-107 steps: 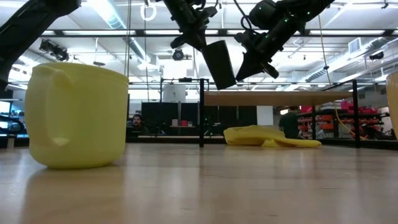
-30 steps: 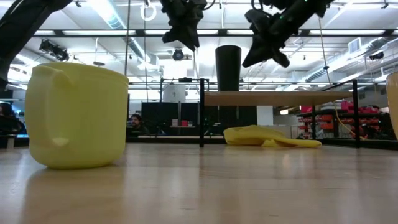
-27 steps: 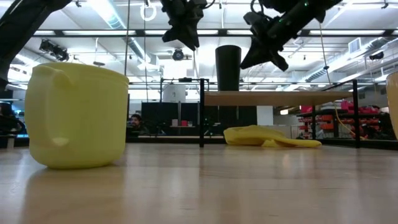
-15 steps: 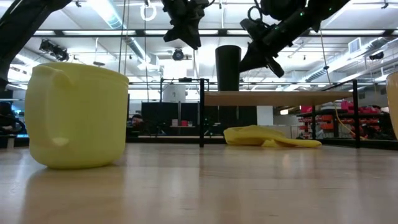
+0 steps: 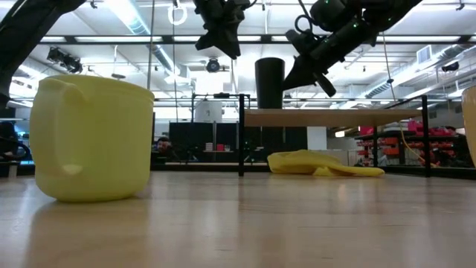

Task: Stack small to large cups/mugs on shelf
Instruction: Put the black cup on the shelf, then move the yellow mug to the center of the table

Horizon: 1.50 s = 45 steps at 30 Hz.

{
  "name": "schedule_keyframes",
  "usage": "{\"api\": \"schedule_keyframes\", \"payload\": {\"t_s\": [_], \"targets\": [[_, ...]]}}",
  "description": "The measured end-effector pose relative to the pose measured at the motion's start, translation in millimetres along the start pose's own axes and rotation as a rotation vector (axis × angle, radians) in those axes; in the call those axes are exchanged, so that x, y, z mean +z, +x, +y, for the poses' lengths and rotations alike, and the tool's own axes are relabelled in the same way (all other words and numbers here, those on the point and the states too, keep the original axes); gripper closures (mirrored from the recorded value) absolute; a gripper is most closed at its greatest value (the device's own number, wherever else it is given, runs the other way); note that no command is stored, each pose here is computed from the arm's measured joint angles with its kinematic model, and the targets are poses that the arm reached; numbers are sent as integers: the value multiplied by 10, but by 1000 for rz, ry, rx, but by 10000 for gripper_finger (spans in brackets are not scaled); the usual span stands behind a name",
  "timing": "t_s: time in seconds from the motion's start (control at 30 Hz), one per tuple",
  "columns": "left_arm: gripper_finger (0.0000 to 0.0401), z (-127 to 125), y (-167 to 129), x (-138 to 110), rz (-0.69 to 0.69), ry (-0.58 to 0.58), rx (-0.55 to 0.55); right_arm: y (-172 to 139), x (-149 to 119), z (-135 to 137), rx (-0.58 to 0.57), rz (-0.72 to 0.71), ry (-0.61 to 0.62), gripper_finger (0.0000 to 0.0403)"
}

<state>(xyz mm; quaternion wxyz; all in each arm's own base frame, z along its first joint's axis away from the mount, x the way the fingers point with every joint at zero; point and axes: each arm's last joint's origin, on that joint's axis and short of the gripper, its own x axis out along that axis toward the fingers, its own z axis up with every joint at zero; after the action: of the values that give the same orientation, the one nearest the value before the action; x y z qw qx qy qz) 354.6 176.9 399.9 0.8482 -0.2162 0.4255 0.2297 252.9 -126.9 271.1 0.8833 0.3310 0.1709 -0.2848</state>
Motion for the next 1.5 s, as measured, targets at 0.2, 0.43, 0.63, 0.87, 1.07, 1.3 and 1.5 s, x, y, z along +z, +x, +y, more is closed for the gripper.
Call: {"api": "schedule_keyframes", "payload": {"t_s": [0.2, 0.43, 0.63, 0.87, 1.07, 1.3, 1.5], "targets": [[325, 2, 0, 0, 0, 0, 0, 0, 28, -43, -13, -9, 8, 403], [324, 12, -1, -42, 43, 20, 11, -87, 11, 8, 39, 28, 2, 398], [334, 46, -30, -178, 179, 18, 56, -527, -31, 78, 59, 74, -13, 396], [329, -22, -239, -300, 223, 18, 77, -1277, -104, 112, 132, 49, 41, 395], [333, -277, -537, -421, 167, 20, 30, -1782, -289, 17, 162, 92, 111, 395], [343, -661, -722, -604, 136, 11, 4, -2082, -458, -98, 172, 148, 153, 395], [343, -1051, -761, -808, 164, 50, -50, -2198, -582, -165, 167, 245, 188, 395]]}}
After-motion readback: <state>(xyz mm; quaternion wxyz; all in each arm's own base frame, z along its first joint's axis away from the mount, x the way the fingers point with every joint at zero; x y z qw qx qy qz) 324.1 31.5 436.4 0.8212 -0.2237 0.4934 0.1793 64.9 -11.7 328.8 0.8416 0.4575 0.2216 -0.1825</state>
